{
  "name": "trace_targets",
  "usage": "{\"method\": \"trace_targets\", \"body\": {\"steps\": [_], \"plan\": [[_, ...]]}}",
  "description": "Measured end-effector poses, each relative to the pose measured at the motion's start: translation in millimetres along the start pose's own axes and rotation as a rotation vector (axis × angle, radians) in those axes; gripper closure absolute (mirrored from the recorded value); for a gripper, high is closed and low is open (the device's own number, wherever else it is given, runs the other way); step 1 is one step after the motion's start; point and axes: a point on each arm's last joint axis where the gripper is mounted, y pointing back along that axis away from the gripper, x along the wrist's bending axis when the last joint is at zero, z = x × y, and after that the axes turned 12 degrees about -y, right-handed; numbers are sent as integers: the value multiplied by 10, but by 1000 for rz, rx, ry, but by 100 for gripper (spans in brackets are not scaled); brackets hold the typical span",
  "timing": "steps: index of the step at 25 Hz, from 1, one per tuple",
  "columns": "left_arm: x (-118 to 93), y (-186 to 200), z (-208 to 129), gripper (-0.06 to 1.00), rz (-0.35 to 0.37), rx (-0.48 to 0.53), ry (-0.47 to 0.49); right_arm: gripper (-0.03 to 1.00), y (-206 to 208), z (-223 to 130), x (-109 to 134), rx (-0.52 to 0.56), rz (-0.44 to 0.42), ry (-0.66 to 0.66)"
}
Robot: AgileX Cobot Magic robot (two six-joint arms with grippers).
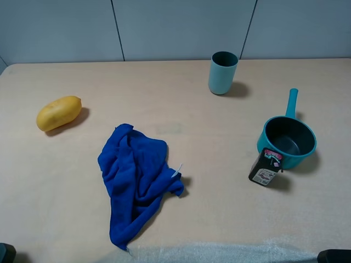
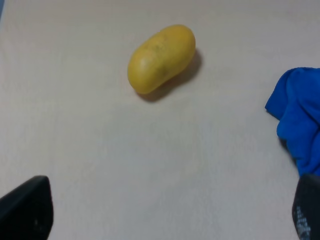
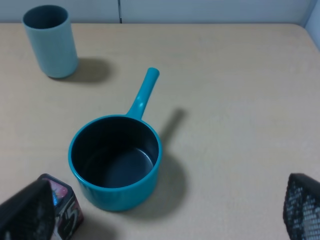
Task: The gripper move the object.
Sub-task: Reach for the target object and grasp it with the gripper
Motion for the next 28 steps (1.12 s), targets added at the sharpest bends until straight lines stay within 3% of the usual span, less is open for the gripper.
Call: {"method": "trace_targets", "body": {"steps": [22,28], "plan": [[0,0,0,-2,0,0,0,27,-2,1,0,2,0,0],[0,0,0,-2,0,0,0,27,-121,206,46,102,-22,1]]}}
